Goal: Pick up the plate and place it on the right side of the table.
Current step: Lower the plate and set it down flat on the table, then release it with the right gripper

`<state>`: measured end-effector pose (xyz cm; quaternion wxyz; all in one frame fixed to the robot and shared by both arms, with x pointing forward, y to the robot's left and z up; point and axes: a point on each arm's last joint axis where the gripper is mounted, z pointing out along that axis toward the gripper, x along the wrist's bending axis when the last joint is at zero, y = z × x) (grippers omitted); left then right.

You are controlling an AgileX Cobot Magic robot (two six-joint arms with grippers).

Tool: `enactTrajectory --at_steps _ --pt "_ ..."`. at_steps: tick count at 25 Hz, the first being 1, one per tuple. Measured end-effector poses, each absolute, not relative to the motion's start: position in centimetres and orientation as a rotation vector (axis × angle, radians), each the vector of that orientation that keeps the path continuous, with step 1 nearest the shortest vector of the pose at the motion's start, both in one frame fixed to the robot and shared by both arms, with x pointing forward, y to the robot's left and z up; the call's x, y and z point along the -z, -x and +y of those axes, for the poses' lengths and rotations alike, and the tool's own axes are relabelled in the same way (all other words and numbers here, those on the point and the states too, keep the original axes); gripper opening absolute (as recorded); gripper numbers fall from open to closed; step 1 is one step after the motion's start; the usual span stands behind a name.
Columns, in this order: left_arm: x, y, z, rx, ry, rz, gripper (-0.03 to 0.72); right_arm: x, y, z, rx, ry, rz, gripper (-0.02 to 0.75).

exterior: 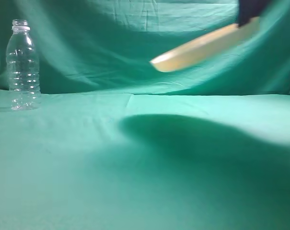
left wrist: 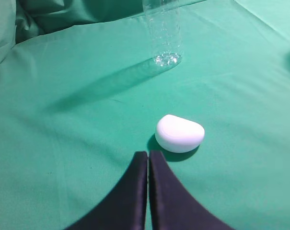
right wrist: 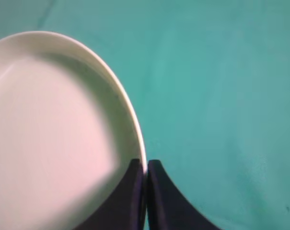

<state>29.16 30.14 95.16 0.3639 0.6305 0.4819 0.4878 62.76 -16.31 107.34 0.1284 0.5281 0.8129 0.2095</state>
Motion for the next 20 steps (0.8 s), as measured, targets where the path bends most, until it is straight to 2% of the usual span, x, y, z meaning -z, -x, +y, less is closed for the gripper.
enactTrajectory --at_steps 3,10,15,20 --pt "-95.2 -29.2 30.1 -1.255 -1.622 1.24 0.0 -106.8 -61.7 -20.9 -0.555 -1.661 2.284 0.0" --pt "-95.2 -29.2 30.1 -1.255 -1.622 1.24 0.0 -103.1 -58.3 -28.3 -0.478 -1.872 2.115 0.0" --pt "-95.2 -29.2 30.1 -1.255 -1.622 1.24 0.0 -99.8 -56.9 -30.3 -0.421 -1.926 2.096 0.0" --pt "-95.2 -29.2 30.1 -1.255 -1.622 1.24 0.0 -98.1 -56.4 -30.3 -0.445 -1.904 2.068 0.0"
